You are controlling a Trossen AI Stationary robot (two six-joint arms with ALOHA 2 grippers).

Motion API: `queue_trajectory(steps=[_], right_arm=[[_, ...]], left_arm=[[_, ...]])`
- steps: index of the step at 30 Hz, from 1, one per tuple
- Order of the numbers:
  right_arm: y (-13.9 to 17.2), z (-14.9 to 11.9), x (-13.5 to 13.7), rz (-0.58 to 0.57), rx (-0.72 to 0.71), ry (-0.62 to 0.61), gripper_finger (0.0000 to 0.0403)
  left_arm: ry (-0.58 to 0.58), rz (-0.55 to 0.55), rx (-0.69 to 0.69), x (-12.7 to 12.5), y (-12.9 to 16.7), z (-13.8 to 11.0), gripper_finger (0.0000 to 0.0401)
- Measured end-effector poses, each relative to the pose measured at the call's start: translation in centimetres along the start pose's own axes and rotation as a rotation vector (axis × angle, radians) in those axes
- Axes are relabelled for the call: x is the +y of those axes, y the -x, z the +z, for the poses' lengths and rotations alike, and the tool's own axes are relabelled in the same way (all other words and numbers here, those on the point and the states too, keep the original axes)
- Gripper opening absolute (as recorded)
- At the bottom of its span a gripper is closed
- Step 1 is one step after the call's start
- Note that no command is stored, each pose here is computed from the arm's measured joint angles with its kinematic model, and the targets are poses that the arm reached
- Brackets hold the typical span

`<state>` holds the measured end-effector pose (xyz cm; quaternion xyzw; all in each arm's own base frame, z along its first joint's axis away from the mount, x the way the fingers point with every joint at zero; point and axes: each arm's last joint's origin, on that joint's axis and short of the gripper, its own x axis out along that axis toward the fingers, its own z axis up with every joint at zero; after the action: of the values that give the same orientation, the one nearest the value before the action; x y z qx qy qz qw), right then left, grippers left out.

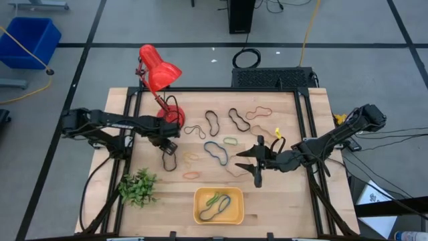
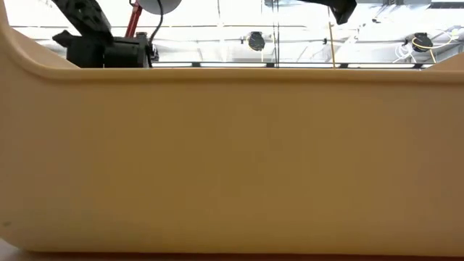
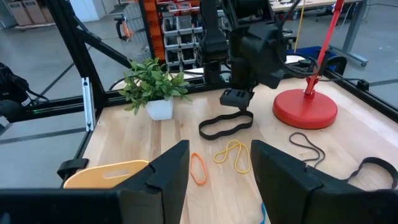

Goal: Pick and place rubber bands into bin
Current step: Put the bottom black rubber band into the bin

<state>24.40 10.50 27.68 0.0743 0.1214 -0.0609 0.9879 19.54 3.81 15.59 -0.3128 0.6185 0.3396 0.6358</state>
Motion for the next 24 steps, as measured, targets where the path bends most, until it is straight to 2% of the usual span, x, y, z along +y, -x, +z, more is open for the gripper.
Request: queue_trajectory(steps=[6, 10, 13, 18, 24], right_arm=[[0.0, 0.0, 0.0, 0.000, 0.000, 0.008, 0.0165], [0.0, 0.0, 0.0, 0.000, 0.000, 0.012, 0.0165], [0.0, 0.0, 0.0, 0.000, 0.000, 0.012, 0.0167], [0.0, 0.0, 0.0, 0.003, 0.001, 0.012, 0.0164], [0.0, 0.0, 0.0, 0.005, 0.001, 0.012, 0.0166]], left_arm=[[0.016, 0.026, 0.029, 0.0, -1.2, 0.7, 0.0120], [-0.008, -0.012, 0.048, -0.3, -1.6, 1.0, 0.0115], [-0.021, -0.036, 0.058, -0.3, -1.6, 1.1, 0.0088], [-0.032, -0.034, 0.055, -0.3, -1.6, 1.1, 0.0013], [-0.088, -0.040, 0.064, -0.4, -1.5, 0.9, 0.0007]])
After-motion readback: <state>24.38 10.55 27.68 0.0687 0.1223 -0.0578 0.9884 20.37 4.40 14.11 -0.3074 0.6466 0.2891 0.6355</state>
